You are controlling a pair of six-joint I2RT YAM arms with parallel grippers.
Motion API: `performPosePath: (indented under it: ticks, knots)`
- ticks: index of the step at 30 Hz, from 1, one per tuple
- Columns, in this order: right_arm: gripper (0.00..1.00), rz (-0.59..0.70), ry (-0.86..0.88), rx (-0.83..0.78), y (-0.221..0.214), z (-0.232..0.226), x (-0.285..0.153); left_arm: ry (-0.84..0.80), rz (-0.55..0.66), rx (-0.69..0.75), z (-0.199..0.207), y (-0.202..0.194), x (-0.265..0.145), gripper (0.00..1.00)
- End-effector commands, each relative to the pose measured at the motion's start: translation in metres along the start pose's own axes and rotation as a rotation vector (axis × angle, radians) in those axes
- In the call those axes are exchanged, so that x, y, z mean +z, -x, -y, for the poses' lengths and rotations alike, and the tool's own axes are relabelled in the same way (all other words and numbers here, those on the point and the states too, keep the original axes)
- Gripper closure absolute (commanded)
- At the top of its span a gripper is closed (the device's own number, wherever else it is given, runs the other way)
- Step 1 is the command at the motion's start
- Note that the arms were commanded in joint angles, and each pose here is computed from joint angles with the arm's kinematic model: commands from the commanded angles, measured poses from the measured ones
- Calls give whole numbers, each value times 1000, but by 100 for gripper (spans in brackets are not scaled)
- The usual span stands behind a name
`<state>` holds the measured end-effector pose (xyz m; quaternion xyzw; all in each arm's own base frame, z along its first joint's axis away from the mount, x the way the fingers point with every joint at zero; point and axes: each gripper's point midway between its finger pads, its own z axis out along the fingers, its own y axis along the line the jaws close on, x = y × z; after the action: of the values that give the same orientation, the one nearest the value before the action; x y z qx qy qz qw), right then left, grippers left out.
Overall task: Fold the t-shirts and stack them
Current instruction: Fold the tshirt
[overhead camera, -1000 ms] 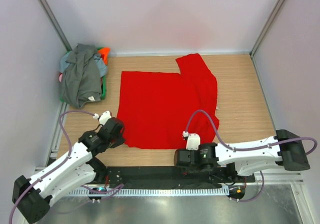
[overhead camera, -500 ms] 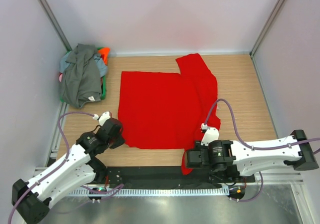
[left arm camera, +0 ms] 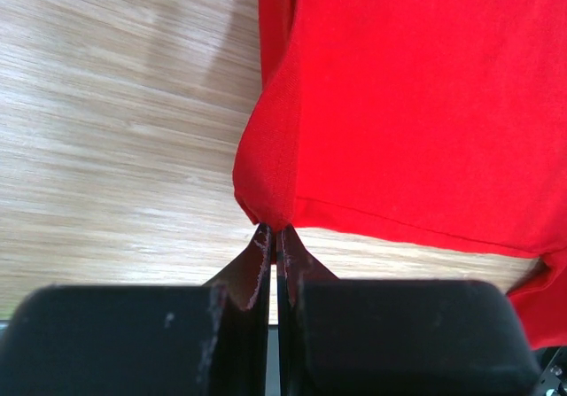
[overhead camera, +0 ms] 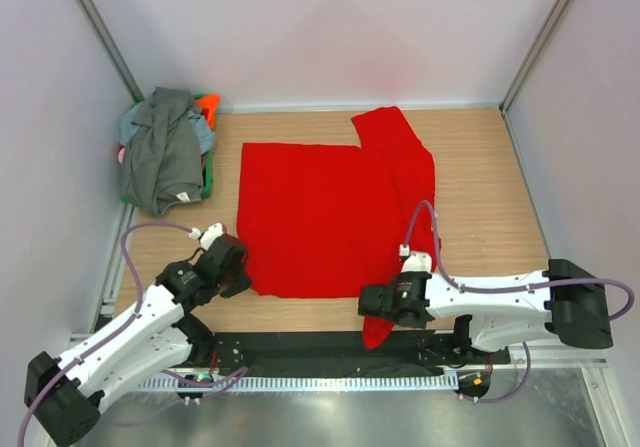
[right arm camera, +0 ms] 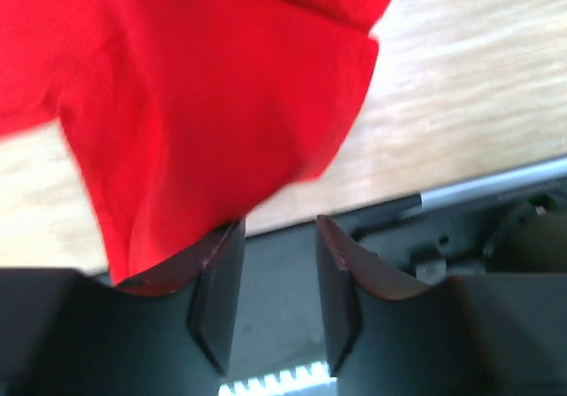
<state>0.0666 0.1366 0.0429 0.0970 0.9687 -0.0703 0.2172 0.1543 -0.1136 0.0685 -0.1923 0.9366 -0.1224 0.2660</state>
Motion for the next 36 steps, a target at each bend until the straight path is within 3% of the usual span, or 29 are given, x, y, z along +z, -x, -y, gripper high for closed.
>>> performPosePath:
  ticks: [1, 2, 6, 13, 15, 19, 20, 21, 26, 30, 32, 33, 34, 36]
  knots:
    - [54, 5, 30, 4, 8, -10, 15, -53, 9, 9, 15, 7, -5, 100]
    - [46, 1, 30, 6, 9, -9, 18, -54, 10, 10, 14, 7, -5, 100]
    - [35, -19, 34, 8, 11, -14, 29, -56, 18, 13, 16, 9, -5, 100]
    - [32, -32, 7, -18, 5, -21, 52, -53, 9, 18, 15, 7, -4, 100]
    - [40, -35, 6, -19, 1, -23, 58, -53, 7, 18, 15, 7, -3, 100]
    - [75, -27, 24, -10, 3, -20, 56, -51, 4, 24, 15, 5, -3, 100]
    - [90, -26, 22, -7, 5, -18, 52, -51, 7, 22, 15, 5, -3, 100]
    - [96, -22, 28, -2, 7, -17, 48, -51, 8, 23, 15, 5, -3, 100]
    - [99, -1, 123, 16, 35, -20, -12, -46, 13, 22, 14, 6, -3, 100]
    - [90, -3, 198, 17, 54, -15, -59, -48, 13, 22, 14, 7, -4, 100]
    - [66, 2, 245, 30, 62, -8, -82, -46, 13, 20, 14, 7, -4, 100]
    - [48, 6, 255, 42, 65, -4, -88, -48, 15, 20, 15, 7, -4, 100]
    - [21, 16, 248, 56, 69, 3, -94, -43, 12, 21, 14, 6, -3, 100]
    - [13, 21, 250, 63, 69, 11, -95, -42, 18, 19, 14, 8, -4, 100]
